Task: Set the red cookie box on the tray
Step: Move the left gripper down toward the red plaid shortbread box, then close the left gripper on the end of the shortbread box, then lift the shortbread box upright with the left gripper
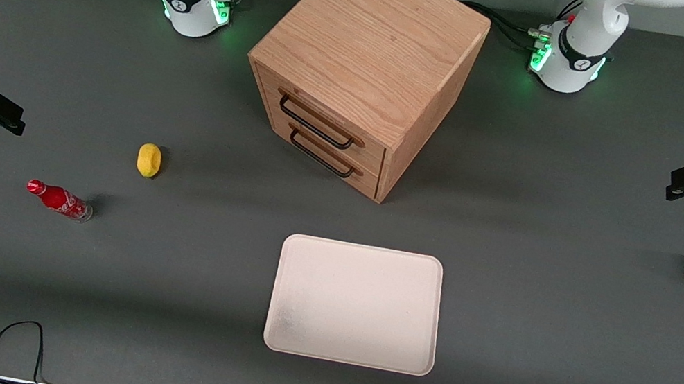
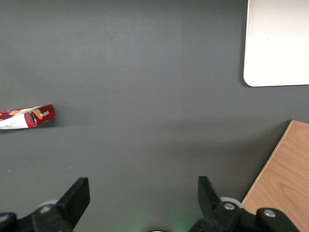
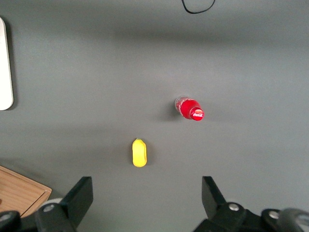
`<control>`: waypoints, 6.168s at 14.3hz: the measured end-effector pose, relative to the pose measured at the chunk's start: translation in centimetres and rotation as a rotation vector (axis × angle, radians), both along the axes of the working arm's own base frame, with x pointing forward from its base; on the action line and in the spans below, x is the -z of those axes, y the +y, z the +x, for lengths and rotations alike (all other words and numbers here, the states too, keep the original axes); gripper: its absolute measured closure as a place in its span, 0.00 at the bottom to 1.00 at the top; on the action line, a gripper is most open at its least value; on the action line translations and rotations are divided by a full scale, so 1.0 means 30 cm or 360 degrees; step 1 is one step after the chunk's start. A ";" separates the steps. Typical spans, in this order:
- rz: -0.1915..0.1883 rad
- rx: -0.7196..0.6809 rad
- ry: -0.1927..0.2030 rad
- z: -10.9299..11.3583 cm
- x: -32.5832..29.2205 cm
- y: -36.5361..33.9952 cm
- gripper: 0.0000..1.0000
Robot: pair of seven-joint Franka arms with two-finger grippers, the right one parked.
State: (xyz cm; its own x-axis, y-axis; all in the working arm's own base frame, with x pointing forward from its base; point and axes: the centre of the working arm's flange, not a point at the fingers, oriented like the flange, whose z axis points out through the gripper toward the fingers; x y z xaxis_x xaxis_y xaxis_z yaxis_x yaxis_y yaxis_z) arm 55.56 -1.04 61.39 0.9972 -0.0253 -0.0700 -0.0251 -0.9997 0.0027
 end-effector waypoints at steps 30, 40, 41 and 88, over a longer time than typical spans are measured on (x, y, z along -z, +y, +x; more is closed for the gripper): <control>0.0080 -0.1965 -0.0033 -0.302 0.260 1.380 0.00; 0.0106 -0.2663 -0.0156 -0.268 0.518 1.440 0.00; 0.0105 -0.2665 -0.0173 -0.262 0.605 1.447 0.00; 0.0048 -0.2444 -0.0118 0.013 -0.021 1.144 0.98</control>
State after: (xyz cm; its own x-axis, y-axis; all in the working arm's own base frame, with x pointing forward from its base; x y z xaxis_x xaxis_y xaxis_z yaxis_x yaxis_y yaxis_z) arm 55.94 33.29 62.03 0.0606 0.9982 -0.0022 0.9978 -0.0605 0.0279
